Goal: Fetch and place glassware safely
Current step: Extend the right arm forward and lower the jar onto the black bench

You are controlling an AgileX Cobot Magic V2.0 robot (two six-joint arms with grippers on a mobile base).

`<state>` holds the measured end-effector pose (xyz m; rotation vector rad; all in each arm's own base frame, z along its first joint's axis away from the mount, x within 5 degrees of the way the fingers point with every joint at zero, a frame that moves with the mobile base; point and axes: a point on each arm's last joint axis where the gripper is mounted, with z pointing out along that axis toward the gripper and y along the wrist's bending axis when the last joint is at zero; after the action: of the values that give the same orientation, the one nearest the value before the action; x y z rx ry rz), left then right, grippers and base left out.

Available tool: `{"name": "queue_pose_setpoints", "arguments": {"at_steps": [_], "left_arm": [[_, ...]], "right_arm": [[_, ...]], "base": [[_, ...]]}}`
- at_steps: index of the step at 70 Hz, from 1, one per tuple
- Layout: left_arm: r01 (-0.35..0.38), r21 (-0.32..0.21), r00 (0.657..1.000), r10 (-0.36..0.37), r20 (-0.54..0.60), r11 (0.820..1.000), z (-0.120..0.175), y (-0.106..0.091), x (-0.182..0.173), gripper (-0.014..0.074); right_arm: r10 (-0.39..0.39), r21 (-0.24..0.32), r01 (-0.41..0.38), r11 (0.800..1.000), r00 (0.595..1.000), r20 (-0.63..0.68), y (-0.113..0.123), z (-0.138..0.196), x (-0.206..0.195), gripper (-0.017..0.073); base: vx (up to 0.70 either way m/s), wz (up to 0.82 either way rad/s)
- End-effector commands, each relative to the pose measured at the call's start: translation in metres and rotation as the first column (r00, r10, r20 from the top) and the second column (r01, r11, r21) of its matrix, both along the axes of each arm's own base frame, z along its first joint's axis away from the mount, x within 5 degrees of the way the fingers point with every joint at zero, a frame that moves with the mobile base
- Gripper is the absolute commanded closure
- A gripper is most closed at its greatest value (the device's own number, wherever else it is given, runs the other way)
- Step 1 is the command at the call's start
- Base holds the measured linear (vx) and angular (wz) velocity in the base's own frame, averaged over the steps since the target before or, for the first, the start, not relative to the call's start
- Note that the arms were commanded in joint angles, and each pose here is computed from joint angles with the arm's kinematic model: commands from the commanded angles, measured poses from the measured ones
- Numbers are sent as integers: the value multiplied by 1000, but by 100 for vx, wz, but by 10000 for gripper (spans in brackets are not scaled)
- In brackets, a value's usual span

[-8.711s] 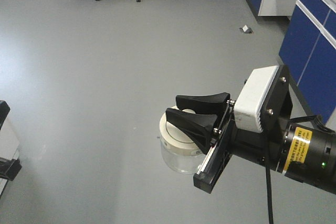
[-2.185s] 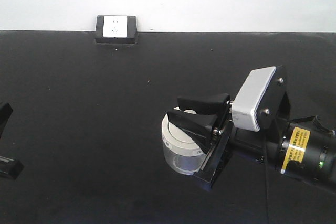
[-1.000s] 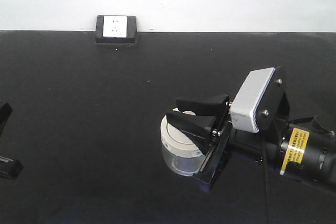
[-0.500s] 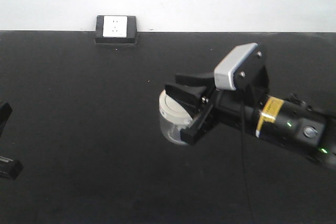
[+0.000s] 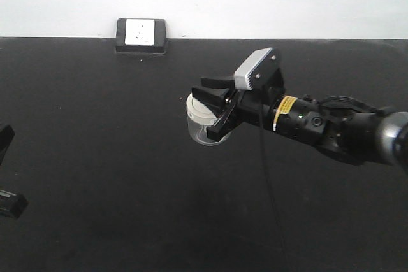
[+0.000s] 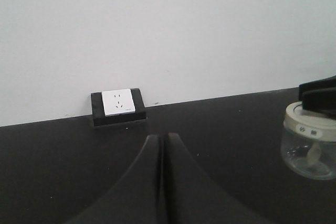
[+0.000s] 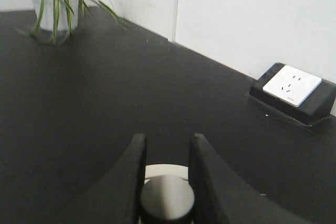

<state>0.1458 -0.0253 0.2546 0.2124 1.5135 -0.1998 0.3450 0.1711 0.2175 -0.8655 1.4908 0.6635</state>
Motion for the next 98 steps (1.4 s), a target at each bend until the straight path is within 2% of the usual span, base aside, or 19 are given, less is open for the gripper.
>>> {"name": "queue_pose_setpoints", "arguments": {"at_steps": [1, 18, 41, 67, 74, 79, 98], "left_arm": [[20, -43, 996, -16, 85, 999, 15, -1, 2, 592], [20, -43, 996, -16, 85, 999, 15, -1, 2, 592], [20, -43, 996, -16, 85, 999, 15, -1, 2, 592], [20, -43, 996, -16, 85, 999, 15, -1, 2, 592], [20, -43, 996, -16, 85, 999, 15, -1, 2, 592], [20, -43, 996, -16, 85, 999, 15, -1, 2, 592], [20, -43, 996, -16, 85, 999, 15, -1, 2, 592]], "right_arm": [[31, 97, -44, 994, 990, 137, 5, 22, 9, 559], [55, 137, -71, 988, 992, 113, 12, -12, 25, 559], [12, 168, -26, 985, 997, 80, 12, -53, 35, 559], [14, 175, -27, 984, 997, 78, 12, -60, 35, 536], [15, 174, -28, 984, 997, 78, 12, -60, 35, 477], [15, 174, -28, 984, 997, 78, 12, -60, 35, 400], [14, 173, -28, 984, 997, 78, 12, -60, 35, -45]], "base": [[0, 0], [0, 0], [0, 0], [0, 0], [0, 0], [0, 0], [0, 0]]}}
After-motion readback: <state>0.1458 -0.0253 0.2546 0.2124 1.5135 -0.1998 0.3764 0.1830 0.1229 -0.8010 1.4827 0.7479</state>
